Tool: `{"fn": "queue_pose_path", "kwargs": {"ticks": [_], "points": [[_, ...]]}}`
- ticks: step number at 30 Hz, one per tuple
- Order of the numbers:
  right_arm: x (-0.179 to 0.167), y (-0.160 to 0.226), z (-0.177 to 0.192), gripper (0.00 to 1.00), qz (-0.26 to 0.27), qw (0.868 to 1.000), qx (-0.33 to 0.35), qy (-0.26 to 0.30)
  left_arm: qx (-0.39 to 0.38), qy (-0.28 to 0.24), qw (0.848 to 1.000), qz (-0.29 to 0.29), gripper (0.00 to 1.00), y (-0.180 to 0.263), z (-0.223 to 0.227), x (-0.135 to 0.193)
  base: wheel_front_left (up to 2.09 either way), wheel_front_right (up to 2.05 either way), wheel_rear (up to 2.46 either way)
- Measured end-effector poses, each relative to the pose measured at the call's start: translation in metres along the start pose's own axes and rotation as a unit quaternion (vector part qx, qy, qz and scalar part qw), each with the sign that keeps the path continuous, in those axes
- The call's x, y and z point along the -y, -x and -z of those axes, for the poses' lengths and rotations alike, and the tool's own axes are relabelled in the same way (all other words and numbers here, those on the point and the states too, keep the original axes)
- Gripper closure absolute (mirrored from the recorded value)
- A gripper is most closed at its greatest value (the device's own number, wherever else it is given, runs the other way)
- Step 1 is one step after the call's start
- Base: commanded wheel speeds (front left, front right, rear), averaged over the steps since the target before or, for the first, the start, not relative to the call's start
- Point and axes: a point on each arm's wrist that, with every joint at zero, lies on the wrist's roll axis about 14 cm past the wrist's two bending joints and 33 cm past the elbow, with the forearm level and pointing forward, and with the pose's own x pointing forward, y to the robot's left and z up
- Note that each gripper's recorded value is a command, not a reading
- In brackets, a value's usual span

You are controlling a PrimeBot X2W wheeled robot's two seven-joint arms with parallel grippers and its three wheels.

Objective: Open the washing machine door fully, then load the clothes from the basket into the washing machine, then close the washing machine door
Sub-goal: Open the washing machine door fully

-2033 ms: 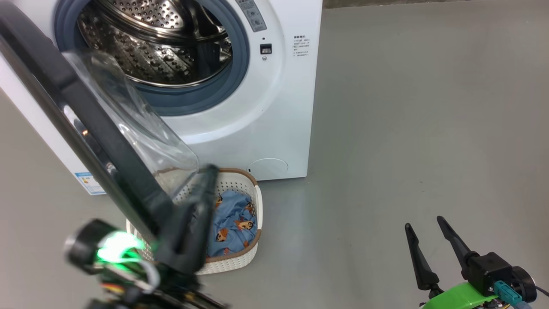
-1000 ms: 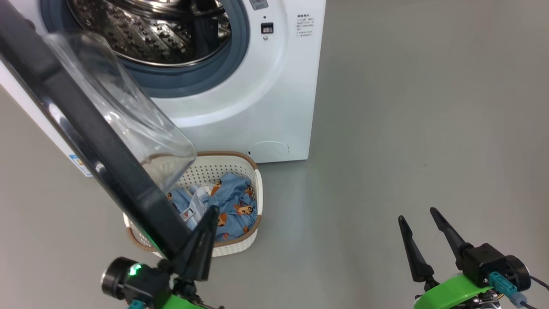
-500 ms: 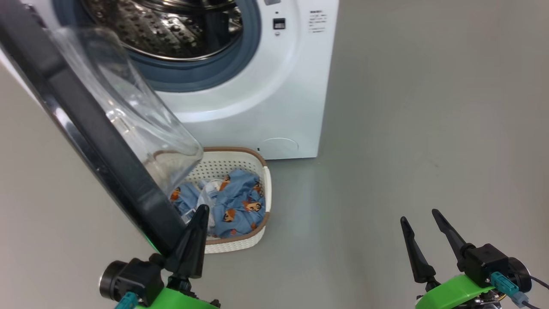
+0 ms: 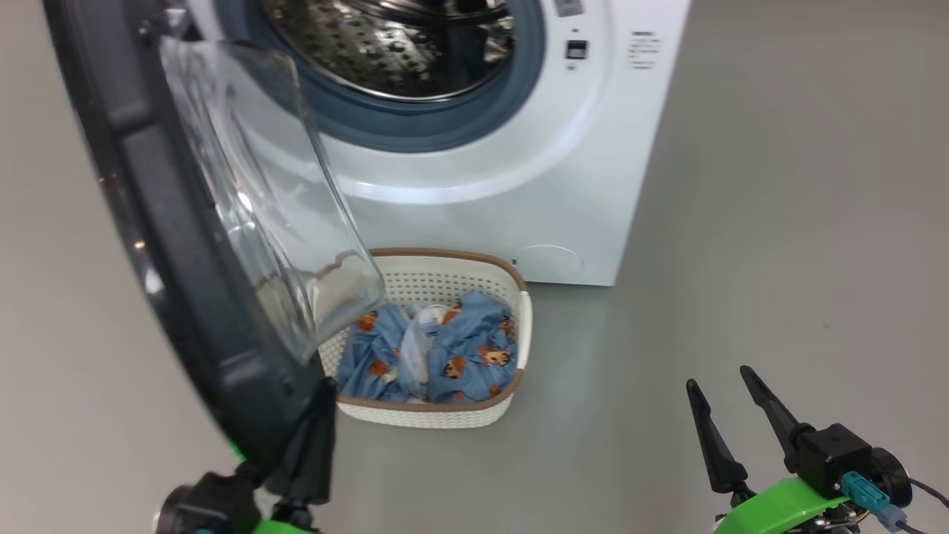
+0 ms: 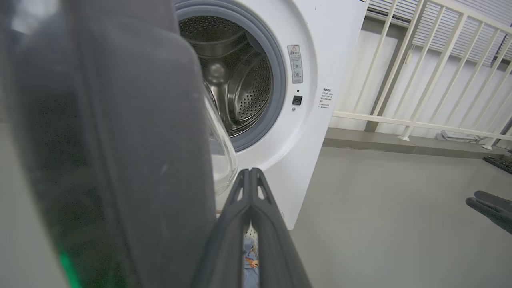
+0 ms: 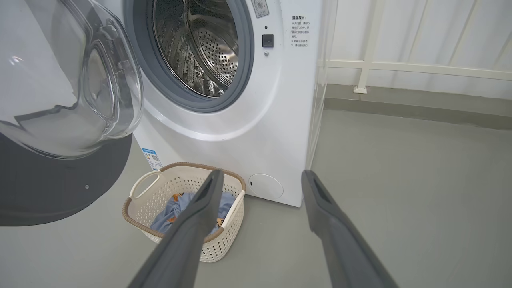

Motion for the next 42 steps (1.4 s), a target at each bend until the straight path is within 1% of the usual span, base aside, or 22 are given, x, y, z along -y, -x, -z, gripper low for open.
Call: {"fn": "queue_pose_path", "kwargs": {"ticks": [4,7,11,14,17,19,23,28,31,35,42], "points": [[-0.013,-0.007,0.000,0.00,-0.019,1.000,0.000,-0.002,0.001,-0.009,0.998,-0.054,1.00,0.014,-0.003,-0.032,0.00,0.00,0.00],[-0.020,-0.010,0.001,0.00,-0.030,1.000,-0.001,-0.004,0.007,-0.014,0.994,-0.105,1.00,0.025,-0.008,-0.060,0.00,0.00,0.00],[-0.024,-0.012,0.004,0.00,-0.036,0.999,-0.004,-0.006,0.017,0.010,0.986,-0.167,1.00,0.036,-0.013,-0.094,0.00,0.00,0.00],[-0.022,-0.011,0.006,0.00,-0.033,0.999,-0.007,-0.011,0.014,0.010,0.981,-0.193,1.00,0.041,-0.011,-0.109,0.00,0.00,0.00],[-0.019,-0.009,0.008,0.00,-0.028,0.999,-0.010,-0.014,0.016,0.034,0.974,-0.224,1.00,0.046,-0.009,-0.126,0.00,0.00,0.00],[-0.017,-0.009,0.008,0.00,-0.025,1.000,-0.010,-0.014,0.015,0.034,0.969,-0.245,1.00,0.049,-0.008,-0.138,0.00,0.00,0.00],[-0.013,-0.008,0.012,0.00,-0.021,1.000,-0.015,-0.013,0.017,0.033,0.961,-0.274,1.00,0.053,-0.008,-0.157,0.00,0.00,0.00],[-0.009,-0.008,0.017,0.00,-0.020,0.999,-0.023,-0.010,0.020,0.012,0.948,-0.316,1.00,0.059,-0.013,-0.183,0.00,0.00,0.00],[-0.010,-0.014,0.016,0.00,-0.023,0.999,-0.019,-0.010,0.017,-0.011,0.943,-0.331,1.00,0.060,-0.015,-0.195,0.00,0.00,0.00],[-0.008,-0.019,0.020,0.00,-0.026,0.999,-0.024,-0.010,0.025,-0.008,0.934,-0.357,1.00,0.059,-0.019,-0.214,0.00,0.00,0.00],[-0.002,-0.027,0.026,0.00,-0.028,0.999,-0.030,-0.004,0.029,-0.026,0.920,-0.391,1.00,0.056,-0.031,-0.251,0.00,0.00,0.00]]}}
